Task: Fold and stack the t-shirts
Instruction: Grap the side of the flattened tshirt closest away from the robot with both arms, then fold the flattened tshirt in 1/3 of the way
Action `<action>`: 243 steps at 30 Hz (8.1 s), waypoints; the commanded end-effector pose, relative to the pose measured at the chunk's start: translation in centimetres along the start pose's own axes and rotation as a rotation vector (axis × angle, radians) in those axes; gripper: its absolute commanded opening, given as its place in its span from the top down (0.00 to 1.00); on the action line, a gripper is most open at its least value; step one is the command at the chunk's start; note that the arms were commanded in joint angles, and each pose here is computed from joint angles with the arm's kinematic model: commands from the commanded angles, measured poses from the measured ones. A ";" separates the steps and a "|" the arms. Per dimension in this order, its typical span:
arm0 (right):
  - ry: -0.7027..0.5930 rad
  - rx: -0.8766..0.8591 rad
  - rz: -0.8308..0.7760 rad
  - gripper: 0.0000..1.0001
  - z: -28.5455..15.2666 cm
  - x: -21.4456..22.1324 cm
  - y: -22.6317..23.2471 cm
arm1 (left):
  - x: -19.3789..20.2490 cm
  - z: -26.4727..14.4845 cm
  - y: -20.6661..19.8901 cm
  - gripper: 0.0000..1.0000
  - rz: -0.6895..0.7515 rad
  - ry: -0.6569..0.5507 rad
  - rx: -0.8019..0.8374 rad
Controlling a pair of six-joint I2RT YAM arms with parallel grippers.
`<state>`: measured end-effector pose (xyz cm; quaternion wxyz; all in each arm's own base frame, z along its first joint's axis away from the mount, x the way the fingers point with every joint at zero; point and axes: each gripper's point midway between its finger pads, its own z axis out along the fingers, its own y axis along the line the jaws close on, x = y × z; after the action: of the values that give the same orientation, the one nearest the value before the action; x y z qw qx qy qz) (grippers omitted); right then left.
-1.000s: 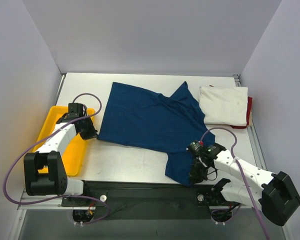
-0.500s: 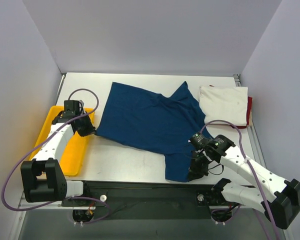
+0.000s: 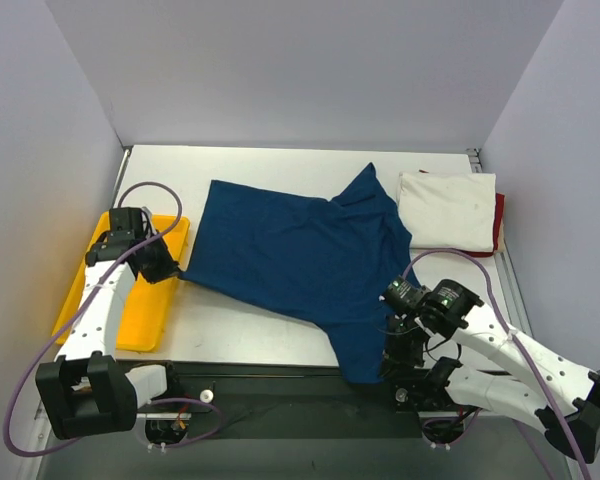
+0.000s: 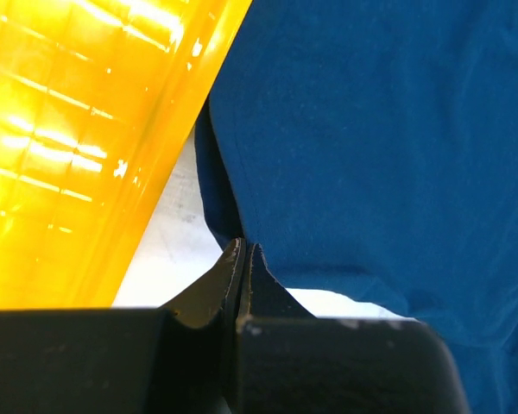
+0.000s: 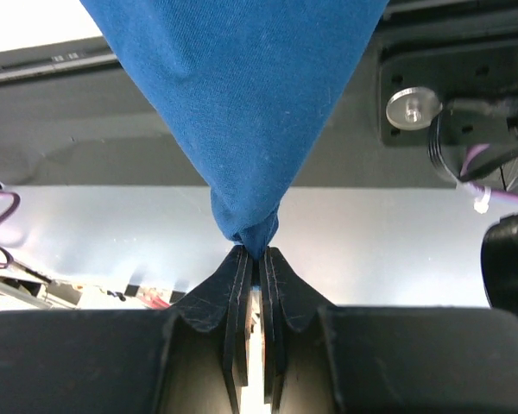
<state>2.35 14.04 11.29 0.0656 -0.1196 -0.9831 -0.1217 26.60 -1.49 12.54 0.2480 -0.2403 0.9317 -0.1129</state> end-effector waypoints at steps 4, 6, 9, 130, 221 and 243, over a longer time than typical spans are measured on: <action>0.025 0.036 0.037 1.00 -2.1 1.4 -0.5 | 1.9 -1.6 0.9 1.00 0.006 0.035 -0.015; 0.006 0.046 0.030 1.00 -2.5 1.0 -0.3 | 2.4 -1.8 0.8 1.00 0.005 0.046 -0.010; -0.040 0.069 0.011 1.00 -3.0 -0.2 0.1 | 2.7 -1.5 0.7 1.00 0.010 0.068 -0.001; 0.071 0.147 0.136 0.49 2.7 -23.1 -8.1 | 3.0 14.4 -10.6 0.37 0.066 0.309 0.029; 0.036 0.056 -0.154 0.92 6.2 -21.1 2.2 | 5.8 6.2 -7.2 0.28 0.073 0.161 0.011; 0.066 0.110 -0.165 0.67 4.1 -21.5 2.5 | 5.7 7.5 -7.6 0.28 0.079 0.190 0.009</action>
<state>23.79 13.14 3.04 0.0821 -0.0369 -0.9916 -0.0928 27.78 -11.21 5.50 0.1466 -0.1979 0.9619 -0.1183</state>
